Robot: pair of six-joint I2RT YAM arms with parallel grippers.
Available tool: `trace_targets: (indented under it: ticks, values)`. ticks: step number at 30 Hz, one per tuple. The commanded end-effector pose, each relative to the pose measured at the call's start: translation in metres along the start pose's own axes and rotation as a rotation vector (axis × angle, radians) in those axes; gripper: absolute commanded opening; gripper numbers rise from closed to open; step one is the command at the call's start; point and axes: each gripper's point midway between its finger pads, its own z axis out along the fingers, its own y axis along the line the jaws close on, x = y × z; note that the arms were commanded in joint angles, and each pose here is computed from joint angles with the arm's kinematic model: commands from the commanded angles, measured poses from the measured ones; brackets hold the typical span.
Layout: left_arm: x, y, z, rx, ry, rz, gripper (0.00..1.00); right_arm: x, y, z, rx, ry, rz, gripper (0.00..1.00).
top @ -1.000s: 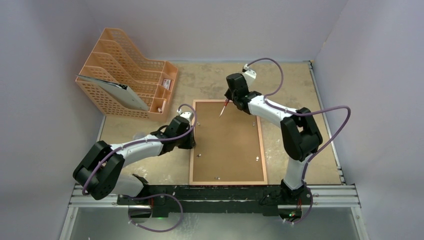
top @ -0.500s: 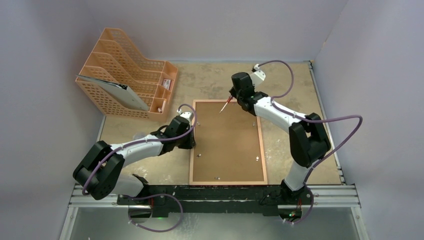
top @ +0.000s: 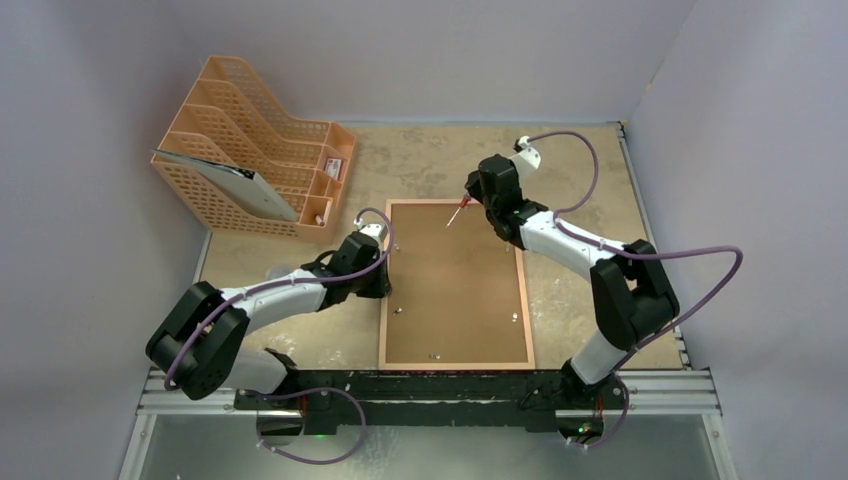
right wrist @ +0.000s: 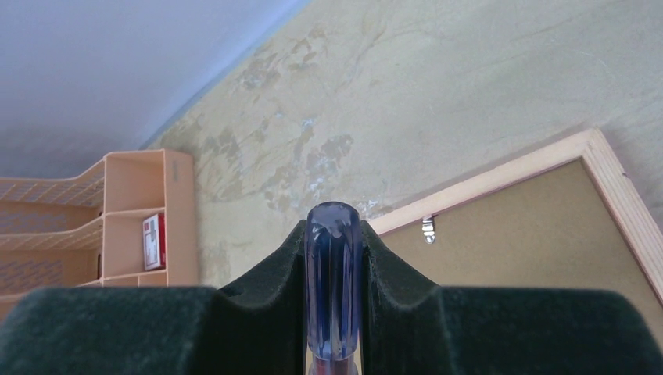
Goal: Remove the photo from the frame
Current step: Adjust the screwdriver.
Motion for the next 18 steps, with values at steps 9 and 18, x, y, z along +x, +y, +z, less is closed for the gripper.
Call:
trace_targets:
  ticks: [9, 18]
  values:
    - [0.018, 0.002, -0.009, 0.006, 0.081, 0.03, 0.05, -0.034, 0.025, -0.012, -0.177, -0.074, 0.105, 0.0]
    - [0.018, 0.002, -0.011, 0.012, 0.073, 0.022, 0.05, -0.036, 0.016, -0.002, -0.153, -0.137, 0.196, 0.0]
